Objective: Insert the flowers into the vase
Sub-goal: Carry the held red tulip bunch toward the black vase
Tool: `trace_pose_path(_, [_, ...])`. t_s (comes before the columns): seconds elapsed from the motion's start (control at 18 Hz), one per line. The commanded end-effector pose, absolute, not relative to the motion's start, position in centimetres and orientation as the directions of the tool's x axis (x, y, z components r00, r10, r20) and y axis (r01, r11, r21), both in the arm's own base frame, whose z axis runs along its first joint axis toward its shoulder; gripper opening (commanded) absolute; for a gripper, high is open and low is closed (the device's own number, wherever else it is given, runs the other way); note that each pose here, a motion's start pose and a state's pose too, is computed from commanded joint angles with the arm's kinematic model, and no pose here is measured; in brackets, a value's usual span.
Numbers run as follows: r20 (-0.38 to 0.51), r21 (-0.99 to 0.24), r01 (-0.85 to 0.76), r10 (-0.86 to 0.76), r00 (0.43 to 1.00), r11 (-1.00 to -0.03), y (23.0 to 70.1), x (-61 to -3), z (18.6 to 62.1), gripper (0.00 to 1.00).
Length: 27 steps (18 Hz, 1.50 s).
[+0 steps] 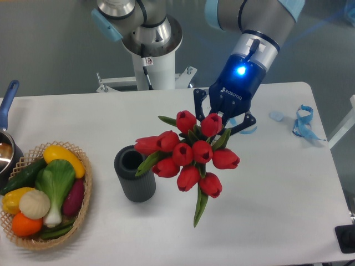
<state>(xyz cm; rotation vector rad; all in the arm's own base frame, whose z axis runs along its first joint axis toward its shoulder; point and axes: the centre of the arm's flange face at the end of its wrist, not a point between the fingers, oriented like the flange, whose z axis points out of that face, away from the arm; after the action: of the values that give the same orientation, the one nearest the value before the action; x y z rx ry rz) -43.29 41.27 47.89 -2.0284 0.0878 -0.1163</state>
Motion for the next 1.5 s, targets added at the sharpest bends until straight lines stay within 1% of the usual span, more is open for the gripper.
trace_pose_path(0.11, [0.051,-0.891,-0.007,-0.117,0.992,-0.454,41.2,-42.5,47.0,0.09])
trace_pose_path(0.22, [0.036,-0.894,-0.019,-0.115,0.993,-0.448,41.3,-42.9,47.4,0.09])
trace_pose_path(0.72, [0.038,-0.893,-0.021,-0.122,0.992,-0.449,41.6,-42.8,46.9,0.09])
trace_pose_path(1.0, [0.046,-0.902,-0.025,-0.153,0.987,-0.431,42.8,-43.0,45.4,0.09])
trace_pose_path(1.11, [0.045,-0.916,-0.03,-0.177,0.983,-0.4,43.1,-42.9,45.3,0.09])
trace_pose_path(1.28, [0.043,-0.95,-0.037,-0.246,0.968,-0.311,43.2,-42.2,44.7,0.09])
trace_pose_path(1.44, [0.065,-0.971,-0.007,-0.294,0.954,-0.237,42.7,-40.7,43.6,0.09])
trace_pose_path(1.5, [0.064,-0.978,-0.001,-0.31,0.949,-0.207,42.6,-40.2,43.9,0.09])
